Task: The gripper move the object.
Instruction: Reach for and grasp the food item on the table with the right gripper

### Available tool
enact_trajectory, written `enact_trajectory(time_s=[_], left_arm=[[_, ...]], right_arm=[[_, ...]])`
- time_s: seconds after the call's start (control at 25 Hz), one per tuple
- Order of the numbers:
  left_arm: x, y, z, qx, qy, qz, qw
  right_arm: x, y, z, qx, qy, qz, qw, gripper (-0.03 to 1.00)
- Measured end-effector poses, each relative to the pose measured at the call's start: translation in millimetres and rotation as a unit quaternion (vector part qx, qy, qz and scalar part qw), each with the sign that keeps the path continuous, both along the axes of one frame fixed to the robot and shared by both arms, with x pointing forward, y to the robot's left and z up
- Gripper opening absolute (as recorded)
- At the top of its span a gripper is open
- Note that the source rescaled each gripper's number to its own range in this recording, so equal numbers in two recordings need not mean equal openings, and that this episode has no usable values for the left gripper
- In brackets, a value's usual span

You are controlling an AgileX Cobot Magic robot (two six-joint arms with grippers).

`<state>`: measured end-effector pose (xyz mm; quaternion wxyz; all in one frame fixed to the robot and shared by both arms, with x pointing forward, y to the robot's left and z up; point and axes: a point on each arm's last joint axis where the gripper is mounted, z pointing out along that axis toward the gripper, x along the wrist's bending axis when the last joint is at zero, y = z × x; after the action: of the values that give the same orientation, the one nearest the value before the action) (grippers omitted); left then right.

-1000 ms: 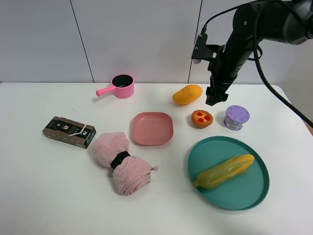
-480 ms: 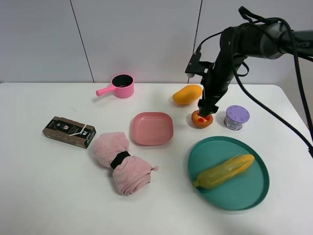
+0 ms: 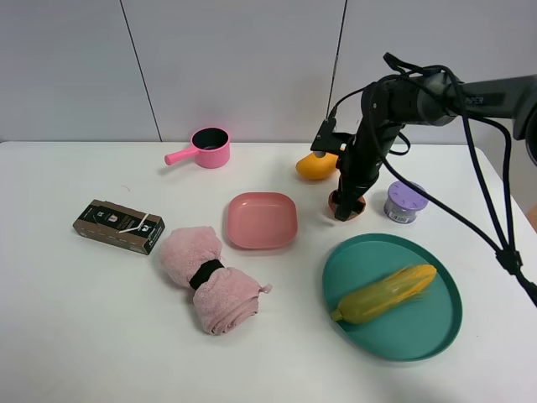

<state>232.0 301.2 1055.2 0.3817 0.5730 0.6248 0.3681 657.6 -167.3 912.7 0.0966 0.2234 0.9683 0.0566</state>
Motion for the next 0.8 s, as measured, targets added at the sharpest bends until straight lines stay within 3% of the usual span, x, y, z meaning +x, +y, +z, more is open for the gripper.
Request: enact_trajectory(time_s=[0.2,0.56,0.64,0.72,0.8], left_arm=[[0.0,0.0,0.0,0.000,0.000,0.000,1.000],[0.0,0.0,0.0,0.000,0.000,0.000,1.000],[0.0,0.0,0.0,0.000,0.000,0.000,1.000],[0.0,0.0,0.0,0.000,0.000,0.000,1.000],[0.0,0.0,0.0,0.000,0.000,0.000,1.000]], right_arm=[[4.7,1.5,-2.2,0.007,-0.021,-0.002,1.000,0.92],[4.3,1.3,-26.1,0.002,0.008,-0.020,1.000,0.89],[3.3,1.0,-29.6,0.000,0.016,-0.022,1.000,0.76],[2.2,1.1,-33.1,0.000,0.026,-0.027,0.999,0.53],[1.5,1.0,-33.2,0.000,0.030,-0.027,0.999,0.17]])
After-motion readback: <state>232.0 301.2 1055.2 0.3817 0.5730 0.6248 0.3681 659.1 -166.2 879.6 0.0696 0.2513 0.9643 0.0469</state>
